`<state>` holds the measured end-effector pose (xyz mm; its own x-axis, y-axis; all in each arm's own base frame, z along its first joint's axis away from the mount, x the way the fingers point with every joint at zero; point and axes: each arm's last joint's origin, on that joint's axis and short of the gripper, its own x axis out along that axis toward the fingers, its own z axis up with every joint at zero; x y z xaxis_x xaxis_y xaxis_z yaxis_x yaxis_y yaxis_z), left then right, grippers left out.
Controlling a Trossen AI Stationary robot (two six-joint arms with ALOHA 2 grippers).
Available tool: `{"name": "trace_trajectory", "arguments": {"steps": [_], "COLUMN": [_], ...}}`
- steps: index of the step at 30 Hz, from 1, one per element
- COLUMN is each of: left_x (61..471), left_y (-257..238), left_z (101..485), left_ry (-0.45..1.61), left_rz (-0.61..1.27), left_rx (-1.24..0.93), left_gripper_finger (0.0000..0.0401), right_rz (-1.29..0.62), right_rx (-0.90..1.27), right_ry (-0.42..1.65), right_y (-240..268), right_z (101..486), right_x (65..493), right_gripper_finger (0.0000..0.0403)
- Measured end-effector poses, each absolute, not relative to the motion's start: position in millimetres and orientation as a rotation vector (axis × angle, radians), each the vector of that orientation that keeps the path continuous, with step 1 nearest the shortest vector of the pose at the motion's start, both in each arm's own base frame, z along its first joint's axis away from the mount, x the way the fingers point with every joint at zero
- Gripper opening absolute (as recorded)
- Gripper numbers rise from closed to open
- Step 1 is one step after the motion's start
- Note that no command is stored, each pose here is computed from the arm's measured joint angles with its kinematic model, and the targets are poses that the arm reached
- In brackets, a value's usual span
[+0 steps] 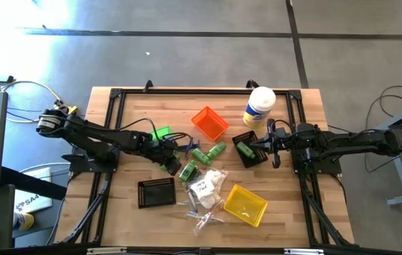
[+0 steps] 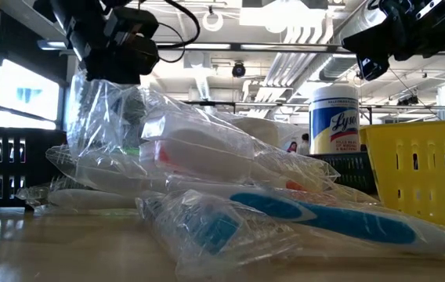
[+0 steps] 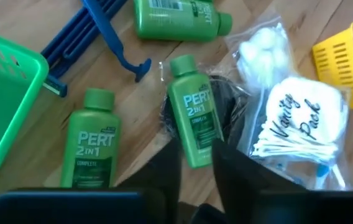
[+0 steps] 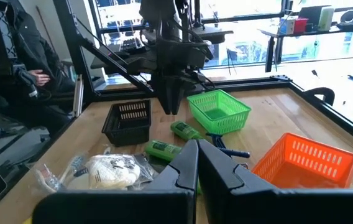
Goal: Pick & Place Travel size toiletries
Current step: Put the green shampoo into the top black bin
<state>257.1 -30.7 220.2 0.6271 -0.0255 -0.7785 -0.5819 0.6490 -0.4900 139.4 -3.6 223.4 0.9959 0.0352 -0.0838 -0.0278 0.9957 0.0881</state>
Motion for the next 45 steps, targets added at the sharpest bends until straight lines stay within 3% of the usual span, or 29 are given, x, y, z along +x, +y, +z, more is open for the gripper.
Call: {"name": "trace_trajectory", "arguments": {"steps": [8, 14, 26, 45], "left_x": [257.3, 257.7, 273.5, 298.8], "left_y": [-30.5, -30.6, -32.6, -38.8], "left_z": [220.6, 220.9, 223.6, 158.6], "left_ry": [0.836, 0.83, 0.706, 0.926], "left_rz": [0.383, 0.381, 0.336, 0.398], "left_rx": [-0.851, -0.852, -0.936, -1.004], "left_gripper_finger": [0.0228, 0.0284, 0.0294, 0.0294], "right_rz": [0.031, 0.032, 0.032, 0.033], "right_rx": [0.082, 0.079, 0.079, 0.081], "right_ry": [0.085, 0.085, 0.085, 0.063], "right_y": [-3.7, -3.7, -3.6, -3.6], "right_z": [223.4, 223.4, 223.4, 225.5], "right_x": [139.4, 139.4, 139.4, 139.5], "right_gripper_finger": [0.0003, 0.0003, 0.0003, 0.0003]}}
